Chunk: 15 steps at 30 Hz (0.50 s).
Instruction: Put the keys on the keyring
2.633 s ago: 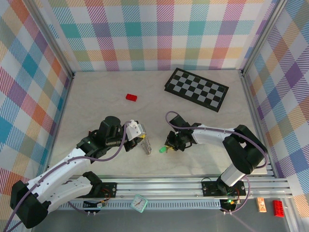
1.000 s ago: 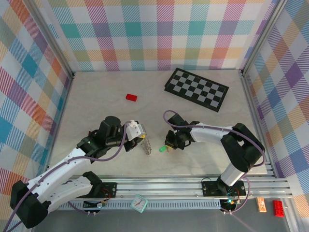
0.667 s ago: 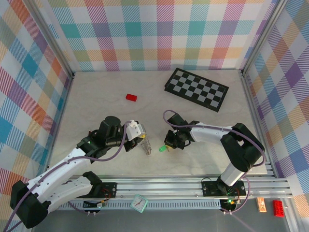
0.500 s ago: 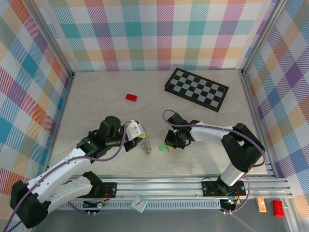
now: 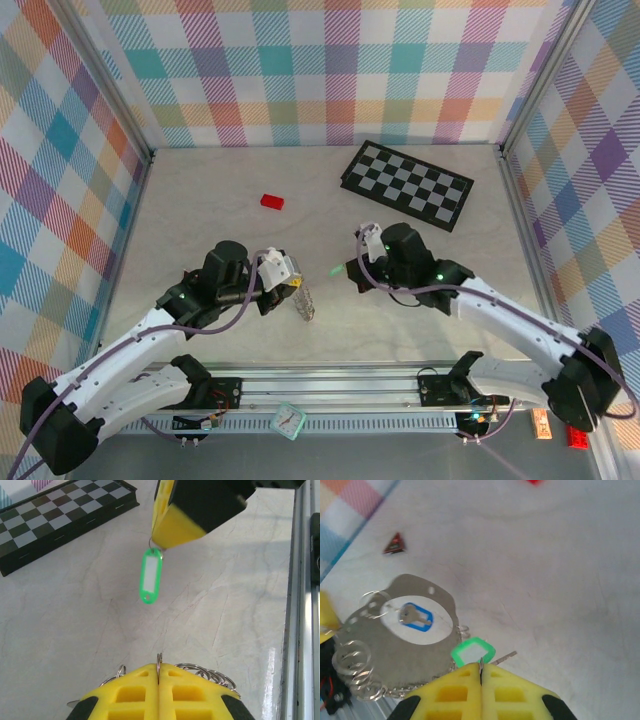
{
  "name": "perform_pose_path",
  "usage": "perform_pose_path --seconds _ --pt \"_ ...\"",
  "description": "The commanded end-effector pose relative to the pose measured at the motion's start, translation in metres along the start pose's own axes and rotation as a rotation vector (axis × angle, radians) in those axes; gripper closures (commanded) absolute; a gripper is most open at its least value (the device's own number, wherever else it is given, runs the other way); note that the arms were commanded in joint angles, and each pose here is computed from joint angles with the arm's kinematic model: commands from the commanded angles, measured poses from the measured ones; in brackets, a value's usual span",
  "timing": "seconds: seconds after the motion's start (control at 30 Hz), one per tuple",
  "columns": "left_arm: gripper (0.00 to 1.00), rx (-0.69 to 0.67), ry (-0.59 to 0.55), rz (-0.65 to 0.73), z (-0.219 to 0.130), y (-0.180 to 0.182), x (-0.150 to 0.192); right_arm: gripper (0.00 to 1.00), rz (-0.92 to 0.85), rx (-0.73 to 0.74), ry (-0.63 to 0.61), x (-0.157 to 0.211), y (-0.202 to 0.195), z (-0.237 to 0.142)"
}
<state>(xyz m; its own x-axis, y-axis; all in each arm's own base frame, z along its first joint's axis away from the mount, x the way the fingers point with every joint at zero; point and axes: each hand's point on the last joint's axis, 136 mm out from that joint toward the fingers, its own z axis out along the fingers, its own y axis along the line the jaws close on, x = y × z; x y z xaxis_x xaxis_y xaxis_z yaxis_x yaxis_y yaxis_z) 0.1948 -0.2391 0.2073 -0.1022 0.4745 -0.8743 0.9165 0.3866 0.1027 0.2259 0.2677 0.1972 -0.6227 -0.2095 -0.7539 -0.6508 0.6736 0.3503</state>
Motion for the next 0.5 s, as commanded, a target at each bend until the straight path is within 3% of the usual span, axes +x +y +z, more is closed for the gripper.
perform_pose_path --seconds 0.0,0.27,0.47 --pt "1.00 0.034 -0.061 -0.021 -0.006 -0.006 -0.014 1.00 -0.318 -0.119 -0.099 -0.011 0.026 -0.012" --pt "1.00 0.091 -0.084 -0.072 -0.007 -0.015 -0.019 1.00 -0.648 -0.243 -0.209 -0.015 0.061 -0.029" --pt "1.00 0.119 -0.102 -0.078 -0.006 -0.019 -0.024 1.00 -0.921 -0.253 -0.235 -0.005 0.074 -0.023"
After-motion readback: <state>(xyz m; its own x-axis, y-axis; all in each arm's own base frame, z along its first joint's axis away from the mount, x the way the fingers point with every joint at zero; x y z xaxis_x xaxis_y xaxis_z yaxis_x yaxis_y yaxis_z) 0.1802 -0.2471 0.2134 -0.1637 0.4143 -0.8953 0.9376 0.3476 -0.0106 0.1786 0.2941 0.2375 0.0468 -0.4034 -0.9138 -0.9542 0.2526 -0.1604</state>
